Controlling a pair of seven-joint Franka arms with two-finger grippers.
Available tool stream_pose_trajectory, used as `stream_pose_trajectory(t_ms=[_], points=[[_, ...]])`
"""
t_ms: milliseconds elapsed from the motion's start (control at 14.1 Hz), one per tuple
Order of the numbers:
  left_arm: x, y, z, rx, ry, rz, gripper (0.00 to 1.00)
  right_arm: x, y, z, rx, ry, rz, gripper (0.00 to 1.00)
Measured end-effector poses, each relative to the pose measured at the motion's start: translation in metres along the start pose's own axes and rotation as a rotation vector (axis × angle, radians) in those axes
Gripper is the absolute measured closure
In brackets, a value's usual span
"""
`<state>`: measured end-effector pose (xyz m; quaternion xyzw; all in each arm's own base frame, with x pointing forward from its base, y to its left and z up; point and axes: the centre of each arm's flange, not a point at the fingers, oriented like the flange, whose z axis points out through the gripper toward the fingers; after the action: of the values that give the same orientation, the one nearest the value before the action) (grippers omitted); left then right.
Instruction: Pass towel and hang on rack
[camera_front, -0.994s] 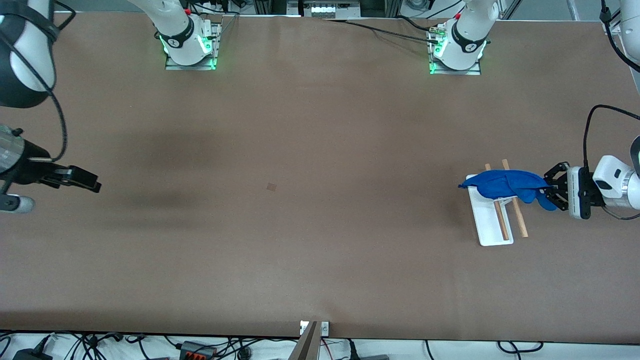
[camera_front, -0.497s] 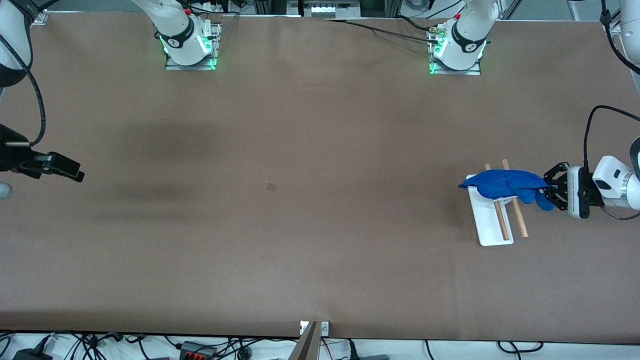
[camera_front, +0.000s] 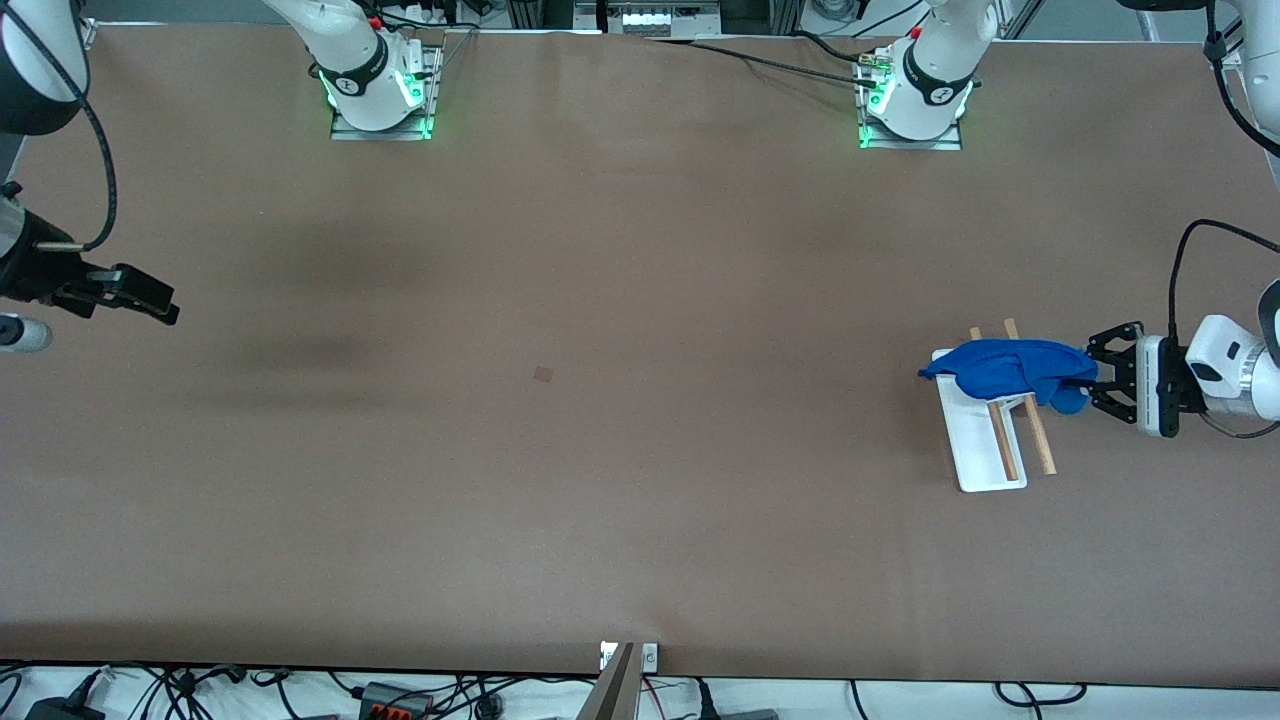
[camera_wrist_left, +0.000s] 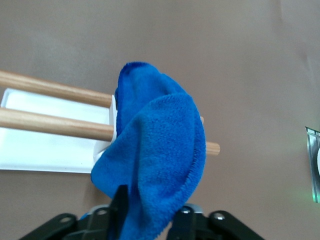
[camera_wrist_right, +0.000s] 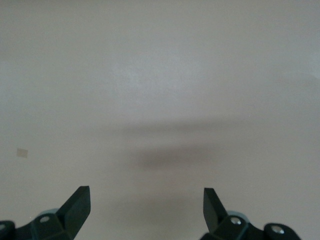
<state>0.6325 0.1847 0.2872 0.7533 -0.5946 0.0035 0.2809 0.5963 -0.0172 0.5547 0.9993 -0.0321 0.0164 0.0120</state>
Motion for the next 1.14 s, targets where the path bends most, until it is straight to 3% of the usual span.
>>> stream_pose_trajectory(t_ms=[355,426,1135], points=[[0.001,0.009,-0.008,-0.057,0.013,0.002,0.04,-0.019,0.002,-0.004,0.002,0.03,-0.011,0.0],[0.002,0.012,-0.016,-0.064,0.015,0.006,0.0,-0.018,0.002,-0.009,0.002,0.042,-0.021,0.0],[0.017,0.029,-0.063,-0.077,-0.029,-0.083,0.0,-0.02,0.011,-0.024,-0.001,0.031,-0.066,0.0]])
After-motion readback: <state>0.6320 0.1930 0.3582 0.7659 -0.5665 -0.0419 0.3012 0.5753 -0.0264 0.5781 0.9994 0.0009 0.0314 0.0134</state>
